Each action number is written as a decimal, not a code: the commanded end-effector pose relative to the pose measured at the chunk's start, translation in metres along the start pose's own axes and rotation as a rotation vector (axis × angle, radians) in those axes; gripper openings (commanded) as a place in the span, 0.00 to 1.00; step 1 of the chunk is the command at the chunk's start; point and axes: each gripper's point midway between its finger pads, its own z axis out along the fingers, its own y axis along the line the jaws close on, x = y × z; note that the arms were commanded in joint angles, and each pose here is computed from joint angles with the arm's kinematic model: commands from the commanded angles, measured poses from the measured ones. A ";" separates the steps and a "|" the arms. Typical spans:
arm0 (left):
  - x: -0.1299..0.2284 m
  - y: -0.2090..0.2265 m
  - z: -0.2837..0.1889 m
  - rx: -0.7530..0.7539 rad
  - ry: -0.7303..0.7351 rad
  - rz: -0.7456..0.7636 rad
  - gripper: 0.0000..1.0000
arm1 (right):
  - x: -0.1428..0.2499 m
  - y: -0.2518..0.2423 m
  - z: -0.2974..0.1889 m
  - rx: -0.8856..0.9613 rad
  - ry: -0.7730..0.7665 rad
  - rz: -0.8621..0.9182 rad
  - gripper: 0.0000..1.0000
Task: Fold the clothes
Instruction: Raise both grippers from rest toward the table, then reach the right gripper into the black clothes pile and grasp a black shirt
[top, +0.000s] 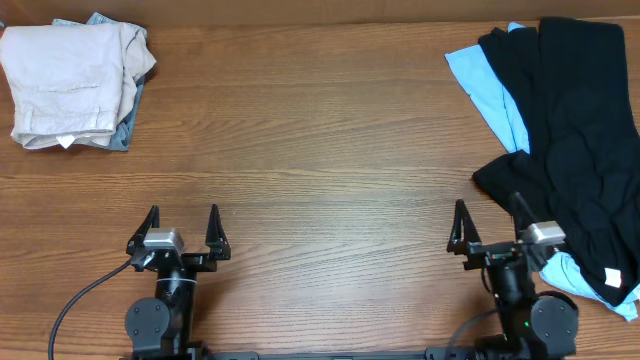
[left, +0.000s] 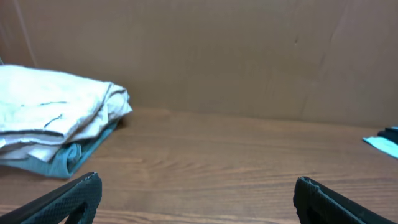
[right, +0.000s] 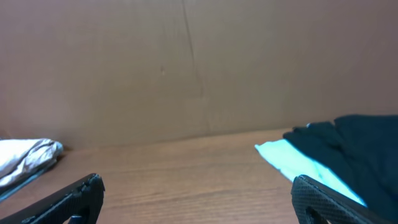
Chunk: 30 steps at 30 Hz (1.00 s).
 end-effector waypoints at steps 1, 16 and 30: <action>-0.030 0.000 -0.005 -0.017 -0.037 0.002 1.00 | -0.040 -0.005 -0.010 0.067 -0.046 -0.016 1.00; -0.082 -0.014 0.060 0.023 0.405 -0.011 1.00 | -0.092 0.000 0.046 0.171 0.445 -0.095 1.00; 0.066 0.010 0.129 -0.023 0.957 -0.099 1.00 | 0.061 -0.033 0.123 0.263 1.063 -0.105 1.00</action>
